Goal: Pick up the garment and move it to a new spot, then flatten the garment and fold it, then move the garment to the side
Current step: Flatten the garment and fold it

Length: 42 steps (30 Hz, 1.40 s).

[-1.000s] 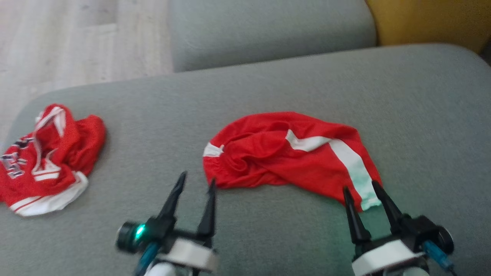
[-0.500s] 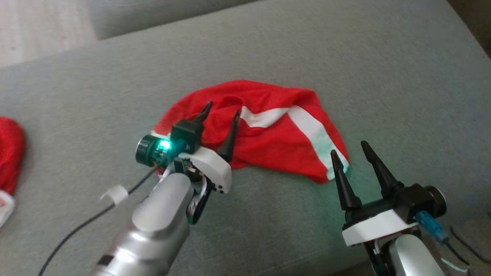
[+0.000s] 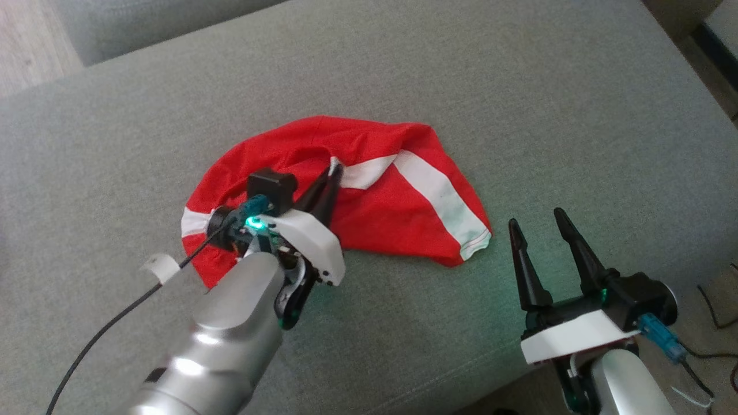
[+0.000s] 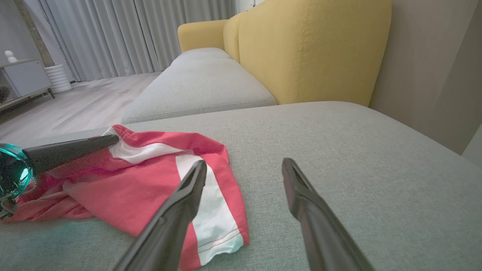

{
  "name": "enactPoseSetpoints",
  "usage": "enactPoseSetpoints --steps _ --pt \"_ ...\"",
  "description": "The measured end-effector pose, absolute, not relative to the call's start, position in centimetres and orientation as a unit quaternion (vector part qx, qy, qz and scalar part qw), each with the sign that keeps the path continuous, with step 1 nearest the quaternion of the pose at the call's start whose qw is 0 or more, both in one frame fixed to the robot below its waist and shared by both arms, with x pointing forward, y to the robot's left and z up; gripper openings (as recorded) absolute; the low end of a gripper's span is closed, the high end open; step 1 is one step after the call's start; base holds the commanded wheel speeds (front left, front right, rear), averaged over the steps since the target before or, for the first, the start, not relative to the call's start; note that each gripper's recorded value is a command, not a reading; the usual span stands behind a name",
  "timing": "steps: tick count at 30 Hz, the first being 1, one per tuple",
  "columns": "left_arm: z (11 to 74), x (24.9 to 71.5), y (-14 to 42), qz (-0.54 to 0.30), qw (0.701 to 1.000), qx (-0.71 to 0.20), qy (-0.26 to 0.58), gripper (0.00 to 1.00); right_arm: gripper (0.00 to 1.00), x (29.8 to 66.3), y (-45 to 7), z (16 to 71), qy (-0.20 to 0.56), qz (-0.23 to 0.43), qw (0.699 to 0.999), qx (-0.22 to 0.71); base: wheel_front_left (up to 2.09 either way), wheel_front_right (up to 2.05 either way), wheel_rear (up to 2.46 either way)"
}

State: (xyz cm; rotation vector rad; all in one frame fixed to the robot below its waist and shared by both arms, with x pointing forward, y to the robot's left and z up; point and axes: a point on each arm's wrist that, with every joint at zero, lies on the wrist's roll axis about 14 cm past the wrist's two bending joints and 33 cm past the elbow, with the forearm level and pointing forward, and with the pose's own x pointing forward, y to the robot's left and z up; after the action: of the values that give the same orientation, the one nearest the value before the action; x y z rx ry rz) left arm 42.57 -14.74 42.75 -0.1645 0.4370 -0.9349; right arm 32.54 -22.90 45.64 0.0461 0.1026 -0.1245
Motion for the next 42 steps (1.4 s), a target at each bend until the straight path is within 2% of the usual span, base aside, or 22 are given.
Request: enactPoseSetpoints --steps 8,14,17,20,25,28,31,38,42 --pt "52.6 41.8 -18.5 -0.514 0.843 -0.121 0.1 0.0 1.0 31.7 -23.1 46.7 0.031 -0.067 0.997 0.028 0.0 0.0 0.0" --pt "68.2 41.9 -19.9 -0.539 0.829 -0.133 -0.074 0.0 1.0 30.1 -22.4 47.1 0.018 -0.062 0.997 0.039 0.0 0.0 0.0" --pt "72.0 41.7 -18.7 -0.531 0.829 -0.137 -0.11 0.0 1.0 29.9 -21.8 47.1 0.016 -0.053 0.998 0.043 0.0 0.0 0.0" --pt "69.8 43.7 -14.7 -0.487 0.863 -0.111 -0.08 0.0 1.0 30.3 -21.3 47.0 0.015 -0.042 0.998 0.048 0.0 0.0 0.0" --pt "57.8 45.5 -6.1 -0.384 0.916 -0.097 0.059 0.0 1.0 31.8 -19.9 46.8 0.018 -0.017 0.998 0.064 0.0 0.0 0.0" --pt "51.6 44.4 -1.7 -0.336 0.927 -0.103 0.13 0.0 1.0 32.8 -18.4 45.9 0.033 0.004 0.996 0.081 0.0 0.0 0.0" --pt "48.4 43.7 1.8 -0.295 0.934 -0.112 0.168 0.0 1.0 33.9 -17.4 45.1 0.047 0.019 0.994 0.095 0.0 0.0 0.0" --pt "47.1 44.1 5.7 -0.246 0.944 -0.135 0.171 0.0 1.0 39.6 -14.9 45.6 0.043 0.062 0.99 0.117 0.0 0.0 0.0" --pt "46.3 44.1 6.5 -0.237 0.945 -0.141 0.178 0.0 1.0 42.6 -14.3 44.4 0.074 0.097 0.987 0.104 0.0 0.0 0.0"
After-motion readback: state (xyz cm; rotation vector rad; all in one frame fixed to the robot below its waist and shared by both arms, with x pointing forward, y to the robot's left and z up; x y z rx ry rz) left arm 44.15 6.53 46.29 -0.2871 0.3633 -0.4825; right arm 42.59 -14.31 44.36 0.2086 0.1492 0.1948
